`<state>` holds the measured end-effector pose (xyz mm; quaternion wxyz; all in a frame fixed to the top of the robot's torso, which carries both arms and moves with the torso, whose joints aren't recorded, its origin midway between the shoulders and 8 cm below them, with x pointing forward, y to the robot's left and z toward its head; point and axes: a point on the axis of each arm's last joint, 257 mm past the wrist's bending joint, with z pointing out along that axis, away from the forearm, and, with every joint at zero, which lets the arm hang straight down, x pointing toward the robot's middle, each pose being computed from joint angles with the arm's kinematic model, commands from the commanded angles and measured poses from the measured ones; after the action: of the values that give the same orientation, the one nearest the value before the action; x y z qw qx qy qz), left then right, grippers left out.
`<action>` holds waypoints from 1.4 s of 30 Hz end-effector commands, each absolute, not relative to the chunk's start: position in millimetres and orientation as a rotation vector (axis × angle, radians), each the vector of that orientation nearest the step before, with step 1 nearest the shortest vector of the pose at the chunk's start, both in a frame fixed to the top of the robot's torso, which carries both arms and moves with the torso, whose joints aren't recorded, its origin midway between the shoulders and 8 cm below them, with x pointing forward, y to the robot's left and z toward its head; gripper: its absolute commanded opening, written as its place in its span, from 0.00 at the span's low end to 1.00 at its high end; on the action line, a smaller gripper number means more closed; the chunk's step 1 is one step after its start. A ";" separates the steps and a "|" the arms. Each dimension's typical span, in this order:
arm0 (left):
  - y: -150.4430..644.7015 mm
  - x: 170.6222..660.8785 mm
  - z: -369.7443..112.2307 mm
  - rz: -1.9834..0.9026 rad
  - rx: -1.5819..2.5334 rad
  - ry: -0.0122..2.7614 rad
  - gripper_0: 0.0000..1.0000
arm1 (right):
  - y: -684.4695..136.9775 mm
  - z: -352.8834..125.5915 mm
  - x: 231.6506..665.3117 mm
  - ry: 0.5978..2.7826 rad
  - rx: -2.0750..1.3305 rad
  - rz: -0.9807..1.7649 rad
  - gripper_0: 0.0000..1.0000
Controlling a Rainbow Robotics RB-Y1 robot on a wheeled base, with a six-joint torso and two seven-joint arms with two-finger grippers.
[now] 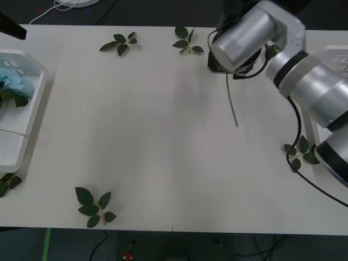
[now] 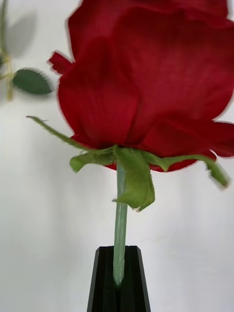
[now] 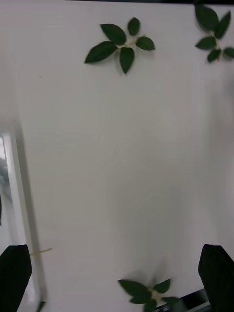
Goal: Place the red flowers into the right box and the blue flowers into the left box. If a person shows an open palm, hand one flower to the person first, then continue sorting.
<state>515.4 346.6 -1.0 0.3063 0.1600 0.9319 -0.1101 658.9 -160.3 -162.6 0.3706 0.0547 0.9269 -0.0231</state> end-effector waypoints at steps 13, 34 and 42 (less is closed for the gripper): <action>326.3 461.2 -50.4 -0.057 1.316 1.909 1.00 | -459.1 9.1 628.3 2.289 0.068 -0.413 0.00; 241.6 440.7 -109.1 -0.210 1.583 1.673 1.00 | -650.3 -73.1 562.3 2.266 0.078 -0.668 0.00; 226.6 439.5 -122.8 -0.254 1.569 1.663 1.00 | -664.8 -108.9 571.2 2.230 0.076 -0.709 0.00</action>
<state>447.0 223.2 -120.6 0.4205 0.6076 0.6642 -0.1129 563.6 -666.0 -103.8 0.3835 0.0421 0.8812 -0.2732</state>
